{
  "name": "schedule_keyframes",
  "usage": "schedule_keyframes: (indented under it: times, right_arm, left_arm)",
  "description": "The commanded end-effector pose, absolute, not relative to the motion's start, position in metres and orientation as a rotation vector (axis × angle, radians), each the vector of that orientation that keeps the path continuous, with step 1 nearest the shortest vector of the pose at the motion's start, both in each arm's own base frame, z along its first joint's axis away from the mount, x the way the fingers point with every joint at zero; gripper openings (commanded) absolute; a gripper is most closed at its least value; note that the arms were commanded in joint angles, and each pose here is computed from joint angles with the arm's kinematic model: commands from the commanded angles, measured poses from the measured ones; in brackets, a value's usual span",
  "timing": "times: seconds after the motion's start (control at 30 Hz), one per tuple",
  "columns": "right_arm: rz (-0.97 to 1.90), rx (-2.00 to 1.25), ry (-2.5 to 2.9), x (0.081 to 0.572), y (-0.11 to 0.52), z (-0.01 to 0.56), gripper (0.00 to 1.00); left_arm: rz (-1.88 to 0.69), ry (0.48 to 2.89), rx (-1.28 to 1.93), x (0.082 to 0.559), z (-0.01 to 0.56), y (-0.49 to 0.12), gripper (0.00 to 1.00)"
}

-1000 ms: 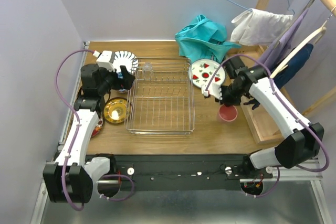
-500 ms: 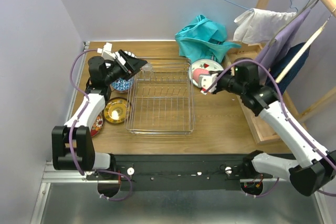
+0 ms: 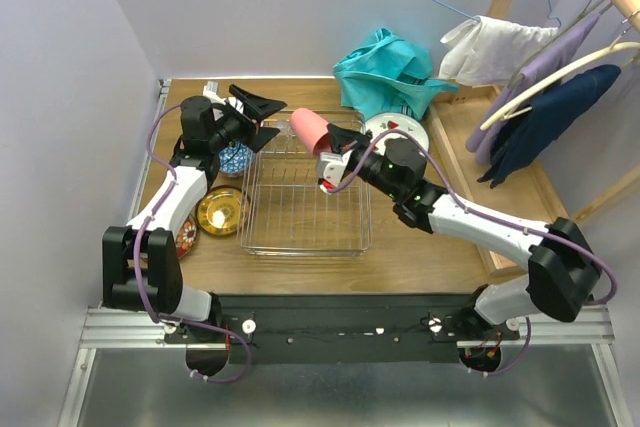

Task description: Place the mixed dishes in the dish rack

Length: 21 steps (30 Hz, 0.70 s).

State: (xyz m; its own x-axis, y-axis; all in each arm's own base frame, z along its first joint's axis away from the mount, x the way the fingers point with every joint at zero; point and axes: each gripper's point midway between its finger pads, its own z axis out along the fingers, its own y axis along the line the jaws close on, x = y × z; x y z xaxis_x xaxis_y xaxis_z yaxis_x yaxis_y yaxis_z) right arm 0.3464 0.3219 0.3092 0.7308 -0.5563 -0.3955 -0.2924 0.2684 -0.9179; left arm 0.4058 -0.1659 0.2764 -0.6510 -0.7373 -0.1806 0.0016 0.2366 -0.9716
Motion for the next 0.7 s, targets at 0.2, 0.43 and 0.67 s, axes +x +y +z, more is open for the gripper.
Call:
schedule_keyframes:
  times: [0.2, 0.43, 0.67]
  right_arm:
    - [-0.190, -1.133, 0.721, 0.341, 0.357, 0.354, 0.01]
    - [-0.210, -1.132, 0.774, 0.353, 0.371, 0.340, 0.01]
    - [-0.189, -1.156, 0.807, 0.345, 0.377, 0.332, 0.00]
  left_arm:
    - [-1.516, 1.876, -0.866, 0.415, 0.267, -0.166, 0.94]
    - [-1.540, 1.886, -0.879, 0.411, 0.268, -0.168, 0.93]
    - [-1.507, 1.878, -0.969, 0.416, 0.265, -0.162, 0.96]
